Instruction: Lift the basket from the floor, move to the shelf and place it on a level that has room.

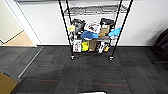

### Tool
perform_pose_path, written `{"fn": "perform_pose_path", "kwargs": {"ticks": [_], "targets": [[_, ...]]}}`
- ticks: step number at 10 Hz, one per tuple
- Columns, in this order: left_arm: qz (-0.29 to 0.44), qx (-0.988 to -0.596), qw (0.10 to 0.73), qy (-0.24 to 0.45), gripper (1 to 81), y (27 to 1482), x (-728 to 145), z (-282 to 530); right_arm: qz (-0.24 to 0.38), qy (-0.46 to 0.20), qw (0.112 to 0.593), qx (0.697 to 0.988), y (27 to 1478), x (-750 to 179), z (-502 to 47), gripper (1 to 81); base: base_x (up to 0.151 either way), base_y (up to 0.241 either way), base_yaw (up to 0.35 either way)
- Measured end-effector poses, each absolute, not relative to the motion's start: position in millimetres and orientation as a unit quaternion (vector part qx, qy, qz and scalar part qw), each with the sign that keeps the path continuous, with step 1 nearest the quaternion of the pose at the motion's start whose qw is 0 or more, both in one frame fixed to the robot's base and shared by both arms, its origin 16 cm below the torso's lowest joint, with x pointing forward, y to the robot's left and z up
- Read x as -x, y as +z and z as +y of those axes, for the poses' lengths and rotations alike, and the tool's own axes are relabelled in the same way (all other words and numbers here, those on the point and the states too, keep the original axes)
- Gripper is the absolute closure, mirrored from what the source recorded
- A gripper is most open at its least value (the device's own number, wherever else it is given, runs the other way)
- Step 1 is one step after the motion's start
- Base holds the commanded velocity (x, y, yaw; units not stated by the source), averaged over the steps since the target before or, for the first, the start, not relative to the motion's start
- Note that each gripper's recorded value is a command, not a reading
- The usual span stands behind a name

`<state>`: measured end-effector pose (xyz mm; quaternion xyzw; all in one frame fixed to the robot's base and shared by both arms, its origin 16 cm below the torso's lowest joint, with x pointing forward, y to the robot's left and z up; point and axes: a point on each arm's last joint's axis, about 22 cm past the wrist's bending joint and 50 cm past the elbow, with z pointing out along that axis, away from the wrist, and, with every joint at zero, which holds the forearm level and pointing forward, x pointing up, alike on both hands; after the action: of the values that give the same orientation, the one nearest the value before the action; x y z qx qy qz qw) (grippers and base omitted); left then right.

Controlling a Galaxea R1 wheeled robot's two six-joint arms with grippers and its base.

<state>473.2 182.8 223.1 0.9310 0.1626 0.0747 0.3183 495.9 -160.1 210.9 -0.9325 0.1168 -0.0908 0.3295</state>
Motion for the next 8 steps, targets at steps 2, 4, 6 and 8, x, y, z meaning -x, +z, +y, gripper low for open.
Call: {"fn": "perform_pose_path", "kwargs": {"ticks": [2,4,6,8], "targets": [[0.144,-0.930,0.330,0.075,81.1,242.3,-482.5,163.0,0.130,-0.102,0.320,0.933,231.2,-490.0,-181.9,81.1,0.000,0.000,0.000],[0.146,-0.929,0.332,0.066,81.1,260.1,-471.6,169.5,0.133,-0.093,0.320,0.934,243.7,-478.4,-180.8,81.1,0.000,0.000,0.000],[0.156,-0.933,0.319,0.054,81.1,272.5,-452.2,195.7,0.125,-0.077,0.337,0.930,262.5,-465.0,-157.6,81.1,0.000,0.000,0.000],[0.163,-0.931,0.323,0.052,81.1,291.7,-442.1,200.4,0.124,-0.067,0.346,0.928,280.2,-453.6,-150.5,81.1,0.000,0.000,0.000]]}}
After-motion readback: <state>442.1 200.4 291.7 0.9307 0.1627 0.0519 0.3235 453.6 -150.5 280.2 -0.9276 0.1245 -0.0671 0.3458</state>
